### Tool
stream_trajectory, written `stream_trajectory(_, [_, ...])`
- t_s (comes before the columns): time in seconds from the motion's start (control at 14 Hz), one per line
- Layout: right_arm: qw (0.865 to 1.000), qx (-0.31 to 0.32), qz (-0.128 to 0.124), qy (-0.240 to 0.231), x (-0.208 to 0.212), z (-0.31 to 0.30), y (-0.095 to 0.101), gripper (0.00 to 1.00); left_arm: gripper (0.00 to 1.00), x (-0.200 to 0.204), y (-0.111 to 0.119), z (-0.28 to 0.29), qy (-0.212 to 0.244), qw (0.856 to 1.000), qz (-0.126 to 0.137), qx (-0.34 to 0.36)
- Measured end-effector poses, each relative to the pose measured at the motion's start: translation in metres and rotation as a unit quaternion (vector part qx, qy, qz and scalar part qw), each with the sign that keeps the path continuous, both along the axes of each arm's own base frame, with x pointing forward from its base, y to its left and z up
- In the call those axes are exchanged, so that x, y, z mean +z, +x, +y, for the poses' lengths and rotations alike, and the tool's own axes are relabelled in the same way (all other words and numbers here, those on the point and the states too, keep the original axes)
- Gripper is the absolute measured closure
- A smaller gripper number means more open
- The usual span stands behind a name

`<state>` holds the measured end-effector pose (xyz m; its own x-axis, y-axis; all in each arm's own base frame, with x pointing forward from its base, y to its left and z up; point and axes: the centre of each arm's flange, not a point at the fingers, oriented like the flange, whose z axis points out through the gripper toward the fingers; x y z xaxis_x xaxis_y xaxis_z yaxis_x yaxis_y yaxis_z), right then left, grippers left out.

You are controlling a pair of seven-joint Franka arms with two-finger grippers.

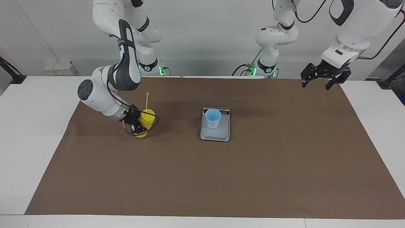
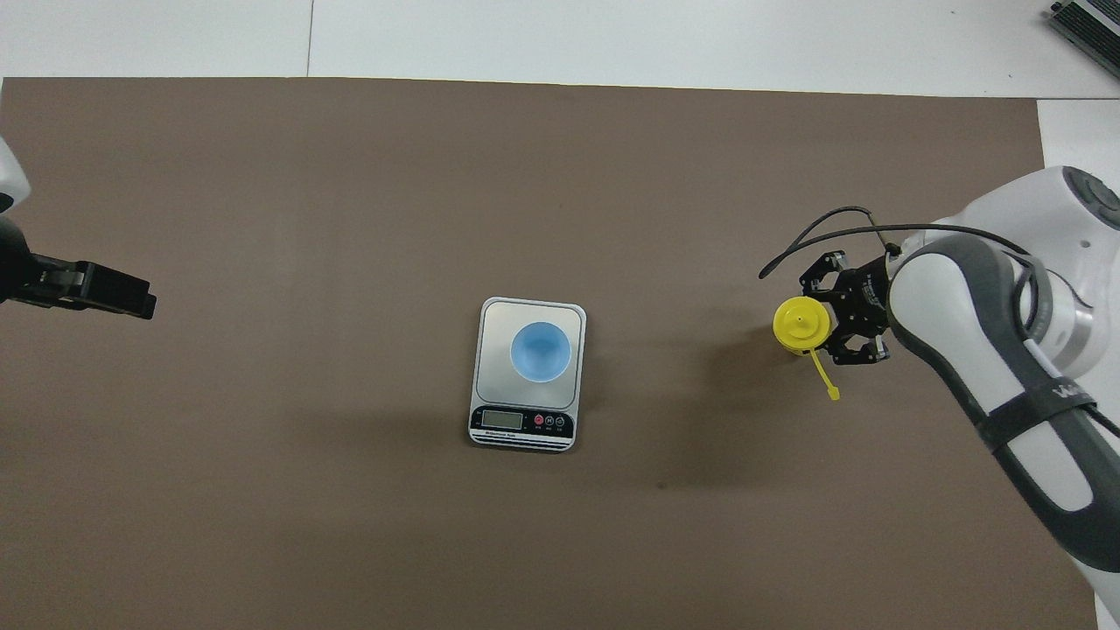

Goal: Pour seasoning into cup on scale with both arms
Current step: 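Turn the bottle upright and carry it back beside the scale, then set the yellow bottle down and open the right gripper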

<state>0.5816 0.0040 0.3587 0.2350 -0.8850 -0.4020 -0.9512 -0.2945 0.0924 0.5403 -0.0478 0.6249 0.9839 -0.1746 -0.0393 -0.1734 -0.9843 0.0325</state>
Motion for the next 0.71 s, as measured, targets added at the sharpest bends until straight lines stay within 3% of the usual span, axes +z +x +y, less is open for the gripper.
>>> stream_trajectory(0.36, [0.997,0.0,-0.002,0.073,-0.002,-0.069,-0.015,0.45,0.0,0.0,0.0,0.0,0.0,1.0,0.0,0.0])
stream_trajectory(0.71, [0.994,0.015,0.003,0.108,-0.016,-0.096,-0.028,0.45,0.0,0.0,0.0,0.0,0.0,1.0,0.0,0.0])
